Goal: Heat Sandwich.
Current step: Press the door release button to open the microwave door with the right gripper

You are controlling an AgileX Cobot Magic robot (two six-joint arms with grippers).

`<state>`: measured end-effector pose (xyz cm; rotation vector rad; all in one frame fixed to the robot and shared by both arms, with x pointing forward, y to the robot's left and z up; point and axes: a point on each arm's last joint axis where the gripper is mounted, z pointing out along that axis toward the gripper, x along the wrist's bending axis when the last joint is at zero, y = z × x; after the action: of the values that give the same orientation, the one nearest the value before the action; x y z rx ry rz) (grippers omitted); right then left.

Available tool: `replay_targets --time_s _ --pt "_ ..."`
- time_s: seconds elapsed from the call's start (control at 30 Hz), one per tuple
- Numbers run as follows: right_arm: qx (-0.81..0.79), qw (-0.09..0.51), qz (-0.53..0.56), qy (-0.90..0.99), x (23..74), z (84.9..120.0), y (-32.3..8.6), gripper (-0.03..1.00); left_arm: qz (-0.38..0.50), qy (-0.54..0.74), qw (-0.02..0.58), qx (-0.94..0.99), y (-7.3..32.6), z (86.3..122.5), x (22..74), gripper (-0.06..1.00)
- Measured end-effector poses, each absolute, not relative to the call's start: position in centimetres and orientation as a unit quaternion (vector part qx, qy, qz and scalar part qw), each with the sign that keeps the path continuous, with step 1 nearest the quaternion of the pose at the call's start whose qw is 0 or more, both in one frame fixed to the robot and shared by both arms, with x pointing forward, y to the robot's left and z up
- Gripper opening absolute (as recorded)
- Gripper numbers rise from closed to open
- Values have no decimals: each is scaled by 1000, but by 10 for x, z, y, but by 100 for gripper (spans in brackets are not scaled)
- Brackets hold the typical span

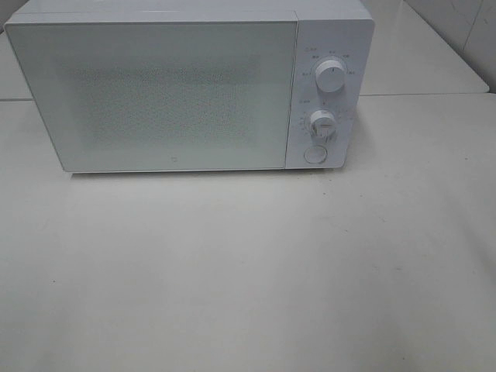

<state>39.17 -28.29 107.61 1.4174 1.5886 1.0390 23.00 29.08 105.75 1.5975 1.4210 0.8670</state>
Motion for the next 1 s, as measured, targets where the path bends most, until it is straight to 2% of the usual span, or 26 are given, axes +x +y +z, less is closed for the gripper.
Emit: replay_targets --time_s 0.3,1.0 --pt "546 382 418 617 423 1060 -278 75 344 563 405 633 291 1058 230 97" --pt "541 384 429 612 455 968 -266 75 344 563 405 633 291 1058 230 97"
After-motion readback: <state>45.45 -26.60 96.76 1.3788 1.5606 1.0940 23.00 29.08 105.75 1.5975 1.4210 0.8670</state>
